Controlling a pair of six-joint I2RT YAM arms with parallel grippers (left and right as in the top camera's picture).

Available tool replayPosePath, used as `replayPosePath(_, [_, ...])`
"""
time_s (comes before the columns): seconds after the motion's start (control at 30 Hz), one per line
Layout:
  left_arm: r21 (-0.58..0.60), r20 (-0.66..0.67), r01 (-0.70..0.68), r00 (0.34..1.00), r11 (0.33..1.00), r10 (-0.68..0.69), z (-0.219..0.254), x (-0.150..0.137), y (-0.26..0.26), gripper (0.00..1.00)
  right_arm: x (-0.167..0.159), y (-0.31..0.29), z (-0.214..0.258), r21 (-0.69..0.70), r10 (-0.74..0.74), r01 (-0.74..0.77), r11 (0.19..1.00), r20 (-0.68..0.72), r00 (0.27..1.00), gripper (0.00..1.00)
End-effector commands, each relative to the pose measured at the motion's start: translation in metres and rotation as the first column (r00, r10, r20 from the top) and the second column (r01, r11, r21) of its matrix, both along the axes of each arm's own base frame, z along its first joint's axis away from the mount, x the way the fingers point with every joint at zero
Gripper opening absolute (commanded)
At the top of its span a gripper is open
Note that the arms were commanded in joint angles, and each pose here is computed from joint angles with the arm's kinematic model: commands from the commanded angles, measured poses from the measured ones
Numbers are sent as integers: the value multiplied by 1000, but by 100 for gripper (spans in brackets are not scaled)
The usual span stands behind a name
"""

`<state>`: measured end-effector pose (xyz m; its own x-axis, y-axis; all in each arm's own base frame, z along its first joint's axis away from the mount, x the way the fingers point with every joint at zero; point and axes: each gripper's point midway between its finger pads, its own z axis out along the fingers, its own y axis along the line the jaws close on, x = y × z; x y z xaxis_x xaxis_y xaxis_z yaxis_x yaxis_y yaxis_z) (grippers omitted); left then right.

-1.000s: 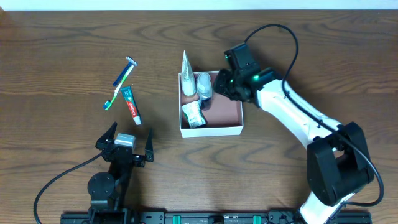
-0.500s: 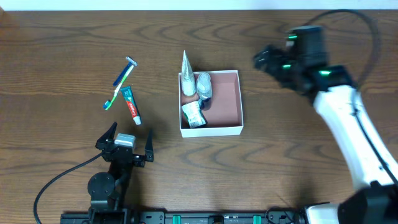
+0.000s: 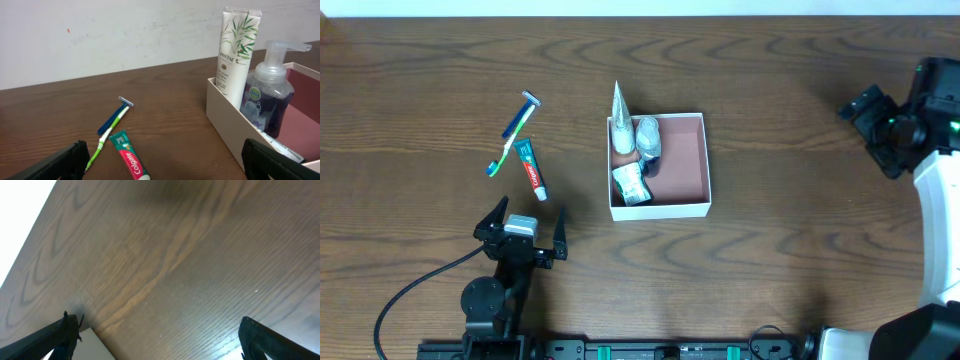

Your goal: Pack container

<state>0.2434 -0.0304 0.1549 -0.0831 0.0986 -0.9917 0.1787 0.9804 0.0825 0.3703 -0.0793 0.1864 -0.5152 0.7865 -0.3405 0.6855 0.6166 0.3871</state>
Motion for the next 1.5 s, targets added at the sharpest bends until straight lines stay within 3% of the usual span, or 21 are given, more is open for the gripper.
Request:
replayPosePath(0.0, [-15,-27,39,999,999,-40,-10,-1,-7,98,-4,-8,2,-12,-11,11,1000,2,1000,99])
replayPosePath(0.17, [-150,-17,10,1000,989,-13,15,-2,-4,98,-5,-8,2,-11,-12,12,1000,1,1000,99])
replayPosePath(0.4, [-151,-329,-89,944,985,34,42,11,7,98,-5,-8,2,-11,-12,12,1000,1,1000,99])
replayPosePath(0.53, [-131,-558,-141,829,981,44,50,41,13,98,-5,-8,2,-11,-12,12,1000,1,1000,99])
replayPosePath(0.7, [-96,-789,-177,613,979,34,35,82,15,98,-5,-8,2,-12,-12,12,1000,2,1000,99])
replayPosePath(0.8, [-75,-874,-191,484,979,28,7,94,16,98,-5,-8,2,-11,-12,12,1000,1,1000,99])
replayPosePath(1.0, [-47,-948,-203,317,978,20,-57,103,16,98,-5,-8,2,-12,-12,12,1000,2,1000,99])
replayPosePath(1.13, [-38,-970,-228,244,973,19,-84,105,18,98,-5,-8,2,-11,-12,12,1000,1,1000,99])
replayPosePath(1.27, [-15,-975,-288,217,958,50,-102,111,25,98,-5,-8,2,-11,-12,12,1000,1,1000,99])
replayPosePath(1.47, [99,-965,-494,164,864,204,-124,119,51,99,-5,-8,2,-11,-12,12,1000,1,1000,99])
